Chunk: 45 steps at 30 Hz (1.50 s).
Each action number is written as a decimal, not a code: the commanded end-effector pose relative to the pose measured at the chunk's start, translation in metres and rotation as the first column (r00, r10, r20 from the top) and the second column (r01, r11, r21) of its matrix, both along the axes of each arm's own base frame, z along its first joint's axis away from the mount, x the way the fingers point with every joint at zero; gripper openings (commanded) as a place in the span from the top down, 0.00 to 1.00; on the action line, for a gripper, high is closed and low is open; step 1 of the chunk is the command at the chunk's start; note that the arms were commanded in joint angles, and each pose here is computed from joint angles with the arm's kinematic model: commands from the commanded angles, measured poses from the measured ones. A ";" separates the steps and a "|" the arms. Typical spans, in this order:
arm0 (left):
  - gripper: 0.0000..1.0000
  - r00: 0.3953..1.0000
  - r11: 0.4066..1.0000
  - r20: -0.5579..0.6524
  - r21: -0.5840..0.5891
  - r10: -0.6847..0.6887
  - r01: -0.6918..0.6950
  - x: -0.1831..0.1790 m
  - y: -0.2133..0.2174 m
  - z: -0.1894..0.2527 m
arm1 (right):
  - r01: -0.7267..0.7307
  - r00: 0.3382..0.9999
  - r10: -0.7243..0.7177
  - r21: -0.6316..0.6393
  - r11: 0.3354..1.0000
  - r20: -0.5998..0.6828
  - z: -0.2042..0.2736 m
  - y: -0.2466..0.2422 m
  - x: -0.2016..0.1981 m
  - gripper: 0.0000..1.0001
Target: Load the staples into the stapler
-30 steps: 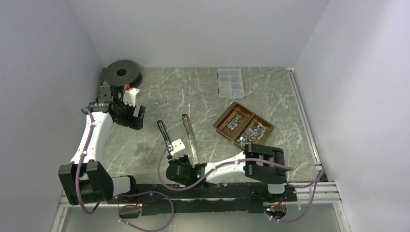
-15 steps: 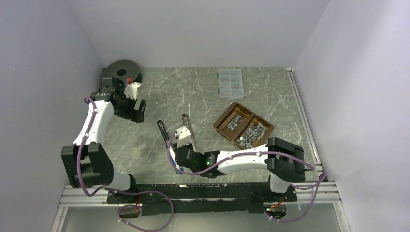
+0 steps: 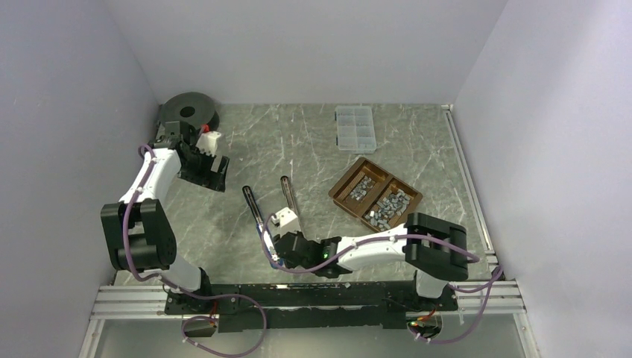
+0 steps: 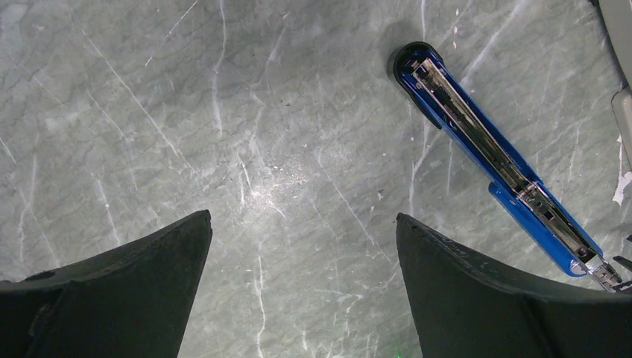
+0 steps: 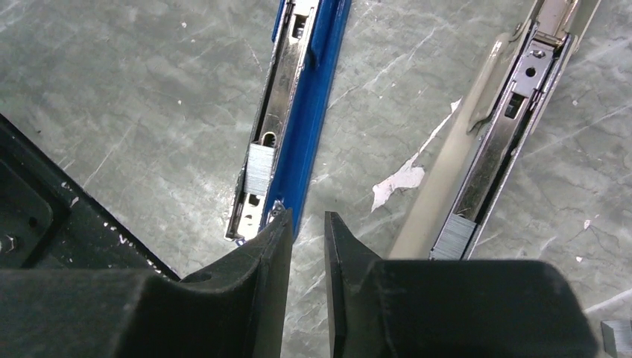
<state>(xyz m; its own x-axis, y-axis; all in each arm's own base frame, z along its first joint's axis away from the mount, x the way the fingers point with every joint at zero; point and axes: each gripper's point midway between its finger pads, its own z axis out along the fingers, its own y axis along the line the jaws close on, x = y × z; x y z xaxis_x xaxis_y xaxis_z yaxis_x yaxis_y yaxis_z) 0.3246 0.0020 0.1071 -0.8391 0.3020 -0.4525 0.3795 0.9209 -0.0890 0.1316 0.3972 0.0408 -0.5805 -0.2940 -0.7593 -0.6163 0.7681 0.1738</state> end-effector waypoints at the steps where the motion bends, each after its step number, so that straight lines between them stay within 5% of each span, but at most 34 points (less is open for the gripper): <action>1: 0.01 0.998 0.999 0.052 -0.021 -0.041 0.042 0.010 -0.006 0.011 | 0.008 1.000 -0.008 0.071 0.997 0.007 0.017 0.006 0.010 0.71; 6: 0.01 0.998 0.998 0.035 -0.026 -0.051 0.052 0.010 -0.008 0.005 | 0.015 1.000 -0.018 0.108 0.994 0.018 0.034 0.008 0.018 0.63; 27: 0.01 0.997 0.997 0.019 -0.018 -0.071 0.071 0.008 -0.010 -0.008 | -0.055 0.999 0.054 0.126 0.990 0.009 0.030 0.037 0.016 0.63; 45: 0.01 0.997 0.997 0.030 -0.016 -0.071 0.072 0.009 -0.010 -0.007 | -0.033 0.999 0.034 0.083 0.996 -0.009 0.012 0.034 0.025 0.76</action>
<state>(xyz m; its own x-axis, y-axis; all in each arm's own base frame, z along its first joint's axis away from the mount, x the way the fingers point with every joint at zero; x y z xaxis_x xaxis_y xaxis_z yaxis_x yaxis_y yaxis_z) 0.3305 -0.0022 0.0975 -0.8229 0.3411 -0.4543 0.4211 0.9030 -0.0848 0.1491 0.4206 0.0478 -0.5888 -0.2652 -0.7635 -0.6357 0.7353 0.2348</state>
